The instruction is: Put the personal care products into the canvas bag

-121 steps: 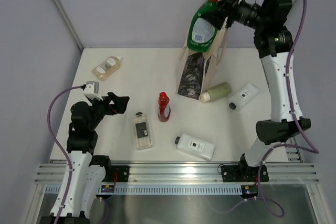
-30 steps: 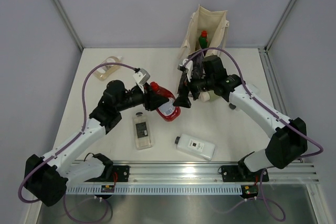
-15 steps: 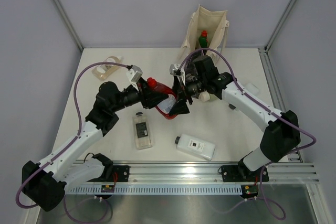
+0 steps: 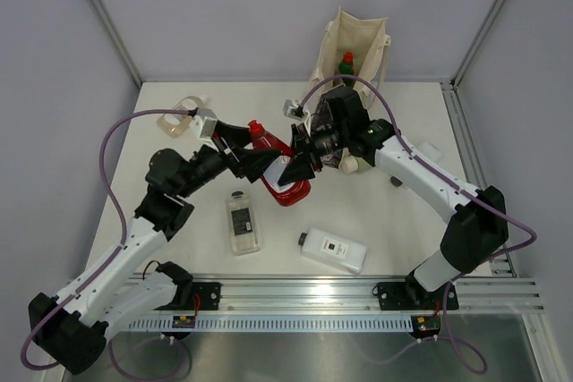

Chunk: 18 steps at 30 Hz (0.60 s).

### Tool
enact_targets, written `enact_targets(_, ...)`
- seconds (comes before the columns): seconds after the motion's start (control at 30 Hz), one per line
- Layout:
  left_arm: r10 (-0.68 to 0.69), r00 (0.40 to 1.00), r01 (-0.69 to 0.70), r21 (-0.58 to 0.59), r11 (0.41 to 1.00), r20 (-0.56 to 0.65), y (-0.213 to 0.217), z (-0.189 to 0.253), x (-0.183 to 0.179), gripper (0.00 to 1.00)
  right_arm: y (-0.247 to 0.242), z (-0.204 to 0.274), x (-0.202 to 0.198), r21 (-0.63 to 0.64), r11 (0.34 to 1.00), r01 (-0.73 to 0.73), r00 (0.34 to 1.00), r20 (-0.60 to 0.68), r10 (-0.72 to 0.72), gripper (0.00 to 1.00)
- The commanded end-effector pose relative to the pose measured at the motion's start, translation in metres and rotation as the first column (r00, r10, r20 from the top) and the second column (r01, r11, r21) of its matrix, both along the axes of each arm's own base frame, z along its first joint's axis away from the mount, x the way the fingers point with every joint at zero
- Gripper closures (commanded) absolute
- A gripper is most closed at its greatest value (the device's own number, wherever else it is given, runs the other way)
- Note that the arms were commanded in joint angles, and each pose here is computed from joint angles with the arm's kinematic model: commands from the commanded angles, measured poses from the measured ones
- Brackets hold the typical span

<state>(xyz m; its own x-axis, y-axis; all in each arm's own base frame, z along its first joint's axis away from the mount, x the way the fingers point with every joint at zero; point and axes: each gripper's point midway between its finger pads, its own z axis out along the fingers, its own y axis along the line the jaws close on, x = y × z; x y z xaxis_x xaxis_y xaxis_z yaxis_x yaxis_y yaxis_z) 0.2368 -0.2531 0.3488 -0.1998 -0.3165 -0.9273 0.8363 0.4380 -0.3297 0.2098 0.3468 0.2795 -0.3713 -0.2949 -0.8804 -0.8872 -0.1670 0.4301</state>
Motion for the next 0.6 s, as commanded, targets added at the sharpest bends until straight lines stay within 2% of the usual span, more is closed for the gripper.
enact_targets(0.0, 0.189, 0.967, -0.173, -0.105, 0.979, 0.170, 0.032, 0.058, 0.005, 0.12, -0.006, 0.040, 0.009, 0.054, 0.998, 0.025, 0.996, 0.081, -0.029, 1.00)
enact_targets(0.03, 0.231, 0.959, -0.216, -0.104, 0.971, 0.166, 0.039, 0.061, 0.009, 0.03, -0.008, 0.055, 0.016, 0.077, 0.996, 0.039, 0.992, 0.114, -0.048, 1.00)
enact_targets(0.2, 0.366, 0.917, -0.372, 0.007, 0.928, 0.157, 0.065, 0.052, 0.019, 0.01, -0.030, 0.111, 0.076, 0.160, 0.967, 0.198, 0.958, 0.177, -0.226, 1.00)
enact_targets(0.23, 0.401, 0.904, -0.409, 0.027, 0.912, 0.148, 0.073, 0.050, 0.021, 0.01, -0.042, 0.133, 0.093, 0.197, 0.950, 0.242, 0.935, 0.215, -0.283, 1.00)
enact_targets(0.3, 0.434, 0.887, -0.447, 0.056, 0.893, 0.158, 0.081, 0.046, 0.023, 0.01, -0.052, 0.149, 0.123, 0.218, 0.914, 0.341, 0.898, 0.212, -0.386, 1.00)
enact_targets(0.37, 0.493, 0.861, -0.506, 0.103, 0.857, 0.122, 0.093, 0.034, 0.027, 0.01, -0.071, 0.180, 0.156, 0.260, 0.836, 0.483, 0.811, 0.229, -0.539, 1.00)
enact_targets(0.4, 0.550, 0.831, -0.557, 0.134, 0.820, 0.089, 0.104, 0.024, 0.032, 0.01, -0.086, 0.192, 0.192, 0.283, 0.716, 0.638, 0.681, 0.225, -0.697, 1.00)
enact_targets(0.43, 0.571, 0.819, -0.568, 0.200, 0.798, 0.045, 0.109, 0.006, 0.033, 0.01, -0.099, 0.198, 0.214, 0.294, 0.621, 0.727, 0.585, 0.209, -0.784, 1.00)
enact_targets(0.47, 0.596, 0.803, -0.582, 0.221, 0.782, 0.003, 0.114, -0.004, 0.034, 0.01, -0.119, 0.198, 0.250, 0.301, 0.451, 0.840, 0.415, 0.179, -0.892, 1.00)
enact_targets(0.53, 0.641, 0.765, -0.598, 0.297, 0.744, -0.064, 0.123, -0.032, 0.034, 0.01, -0.137, 0.215, 0.273, 0.343, 0.307, 0.888, 0.270, 0.153, -0.951, 1.00)
enact_targets(0.57, 0.651, 0.752, -0.599, 0.304, 0.741, -0.102, 0.124, -0.041, 0.033, 0.01, -0.149, 0.206, 0.300, 0.329, 0.187, 0.926, 0.156, 0.119, -0.981, 1.00)
